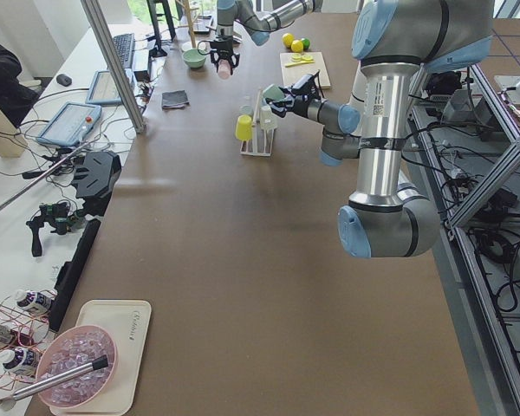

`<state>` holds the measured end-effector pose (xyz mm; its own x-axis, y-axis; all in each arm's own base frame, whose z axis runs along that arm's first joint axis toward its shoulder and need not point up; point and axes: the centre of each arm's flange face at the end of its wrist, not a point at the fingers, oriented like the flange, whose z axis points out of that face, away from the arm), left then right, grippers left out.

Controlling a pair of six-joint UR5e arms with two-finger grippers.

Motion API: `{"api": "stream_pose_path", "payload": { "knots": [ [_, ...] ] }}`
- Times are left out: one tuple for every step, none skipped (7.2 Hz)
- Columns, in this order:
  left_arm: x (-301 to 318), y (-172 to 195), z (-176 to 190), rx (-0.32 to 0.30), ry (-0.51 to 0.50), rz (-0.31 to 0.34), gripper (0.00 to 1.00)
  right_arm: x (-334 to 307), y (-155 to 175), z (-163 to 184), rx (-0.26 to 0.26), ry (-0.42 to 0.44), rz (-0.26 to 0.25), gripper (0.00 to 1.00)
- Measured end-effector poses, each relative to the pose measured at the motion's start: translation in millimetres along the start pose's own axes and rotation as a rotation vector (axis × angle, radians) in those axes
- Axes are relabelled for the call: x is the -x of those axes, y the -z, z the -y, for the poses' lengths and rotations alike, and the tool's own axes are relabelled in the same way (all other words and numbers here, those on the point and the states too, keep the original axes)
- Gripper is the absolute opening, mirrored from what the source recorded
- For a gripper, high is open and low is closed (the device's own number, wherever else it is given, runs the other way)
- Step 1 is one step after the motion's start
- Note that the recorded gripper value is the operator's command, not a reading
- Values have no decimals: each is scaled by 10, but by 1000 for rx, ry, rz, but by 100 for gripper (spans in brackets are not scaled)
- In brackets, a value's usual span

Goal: Place cup on cup holder

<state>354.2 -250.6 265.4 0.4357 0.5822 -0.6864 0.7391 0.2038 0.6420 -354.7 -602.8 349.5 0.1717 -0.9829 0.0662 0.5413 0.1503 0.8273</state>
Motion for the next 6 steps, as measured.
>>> {"api": "stream_pose_path", "payload": {
  "knots": [
    [49,11,-72,-35,-10,34,0,-10,63,90,-11,0,-1,0],
    [80,-28,-181,-57,-14,63,0,-22,164,172,-29,-18,1,0],
    [72,-89,-273,-67,-19,80,0,-12,297,259,-56,-42,1,0],
    [25,-178,-347,-73,-30,88,0,19,473,302,-95,-46,-14,0],
    [-36,-279,-412,-78,-44,92,0,45,622,237,-146,-23,-45,0],
    [-79,-352,-468,-79,-53,95,0,76,719,160,-207,2,-74,0]
  ]
}}
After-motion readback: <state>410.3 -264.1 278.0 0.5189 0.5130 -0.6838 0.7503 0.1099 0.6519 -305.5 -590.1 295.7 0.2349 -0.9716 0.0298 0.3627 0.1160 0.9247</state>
